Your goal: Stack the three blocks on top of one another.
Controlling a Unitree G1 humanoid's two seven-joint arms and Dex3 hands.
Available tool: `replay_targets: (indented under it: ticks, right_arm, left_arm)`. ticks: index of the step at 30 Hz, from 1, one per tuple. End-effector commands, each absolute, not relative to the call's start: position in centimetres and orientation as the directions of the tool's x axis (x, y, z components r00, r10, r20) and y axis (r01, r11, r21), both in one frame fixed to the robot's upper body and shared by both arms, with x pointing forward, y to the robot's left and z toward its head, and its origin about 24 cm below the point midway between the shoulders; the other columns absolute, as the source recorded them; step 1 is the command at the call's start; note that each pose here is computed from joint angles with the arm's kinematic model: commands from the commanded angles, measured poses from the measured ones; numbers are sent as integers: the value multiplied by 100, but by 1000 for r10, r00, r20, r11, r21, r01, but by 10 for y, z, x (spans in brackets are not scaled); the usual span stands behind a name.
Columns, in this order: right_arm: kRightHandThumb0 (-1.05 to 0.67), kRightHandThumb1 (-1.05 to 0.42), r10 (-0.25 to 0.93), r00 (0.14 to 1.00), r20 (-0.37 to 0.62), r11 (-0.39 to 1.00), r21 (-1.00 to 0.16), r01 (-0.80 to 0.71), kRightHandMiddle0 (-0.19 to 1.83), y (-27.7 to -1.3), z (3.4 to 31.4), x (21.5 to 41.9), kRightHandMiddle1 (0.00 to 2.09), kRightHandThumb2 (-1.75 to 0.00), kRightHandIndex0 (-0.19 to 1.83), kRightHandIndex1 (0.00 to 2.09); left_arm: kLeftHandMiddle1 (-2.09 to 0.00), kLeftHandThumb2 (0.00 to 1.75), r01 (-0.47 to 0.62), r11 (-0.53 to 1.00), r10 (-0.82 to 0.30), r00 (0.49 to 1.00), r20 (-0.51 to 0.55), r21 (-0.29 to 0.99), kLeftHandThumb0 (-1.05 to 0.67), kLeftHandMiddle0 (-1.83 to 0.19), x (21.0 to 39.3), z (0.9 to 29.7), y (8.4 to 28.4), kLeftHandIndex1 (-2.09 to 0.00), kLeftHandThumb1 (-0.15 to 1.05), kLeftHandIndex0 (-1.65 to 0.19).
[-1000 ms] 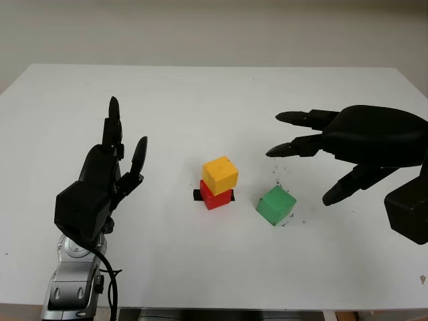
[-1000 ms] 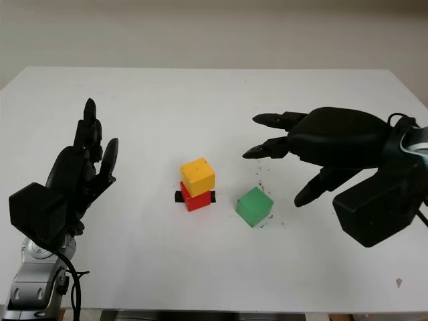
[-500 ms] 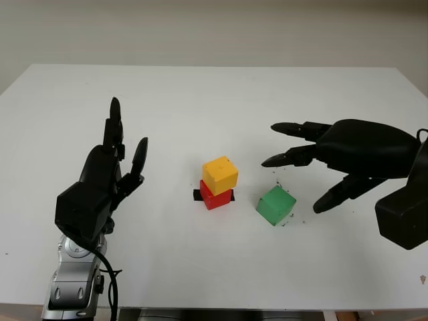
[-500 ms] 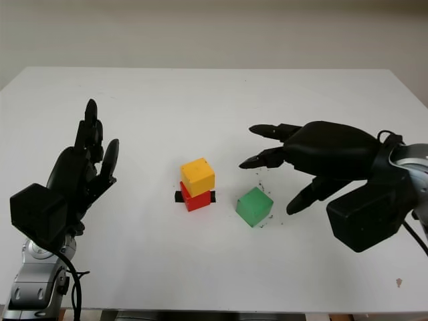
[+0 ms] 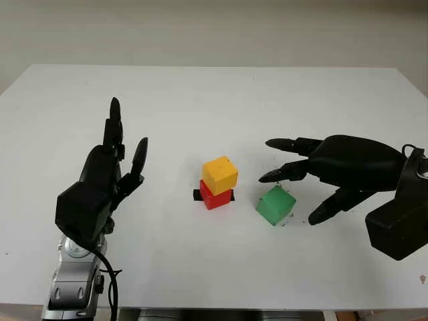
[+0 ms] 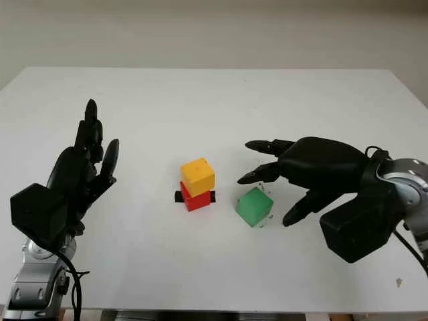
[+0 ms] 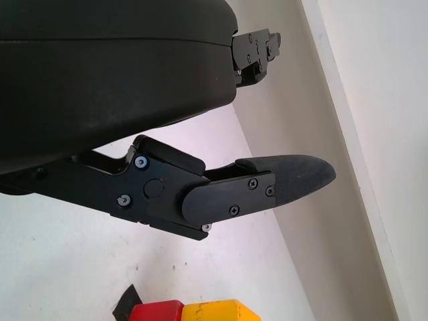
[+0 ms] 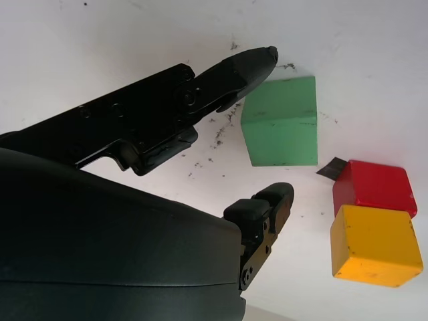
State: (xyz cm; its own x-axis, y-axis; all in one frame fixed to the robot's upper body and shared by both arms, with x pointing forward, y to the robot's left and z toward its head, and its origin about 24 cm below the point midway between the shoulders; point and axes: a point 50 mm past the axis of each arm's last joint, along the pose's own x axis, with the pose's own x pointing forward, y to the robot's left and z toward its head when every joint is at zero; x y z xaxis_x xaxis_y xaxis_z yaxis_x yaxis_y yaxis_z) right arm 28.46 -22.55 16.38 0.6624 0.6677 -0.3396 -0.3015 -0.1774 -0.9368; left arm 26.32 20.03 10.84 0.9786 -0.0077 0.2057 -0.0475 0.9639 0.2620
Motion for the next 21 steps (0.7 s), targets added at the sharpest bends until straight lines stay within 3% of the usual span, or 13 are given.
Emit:
replay_targets:
  ticks: [1,16,17,20,21]
  right_arm:
    - [-59,-85,670,662,-336,-175,-938,-299,50,-223,160,286,16,-5,1,5]
    - [-53,-90,690,675,-263,-120,-961,-251,55,-219,150,298,24,-6,2,6]
    - [-53,-90,698,671,-250,-114,-964,-241,57,-219,149,299,33,-6,5,7]
    - [-53,-91,710,664,-234,-112,-969,-221,34,-218,150,301,94,-5,9,6]
    - [-54,-91,715,661,-227,-113,-971,-212,32,-218,150,301,102,-5,10,6]
  left_arm:
    - [-1,59,-55,963,-4,976,218,264,-73,19,264,112,201,0,105,19]
    - [-4,57,-69,966,13,976,216,251,-73,19,262,112,203,0,105,19]
    - [-4,57,-70,965,15,976,217,251,-74,19,262,113,203,0,105,19]
    - [-4,56,-76,964,20,977,213,256,-76,19,262,113,204,0,105,19]
    - [-4,56,-77,963,21,977,211,259,-76,19,262,113,203,0,105,19]
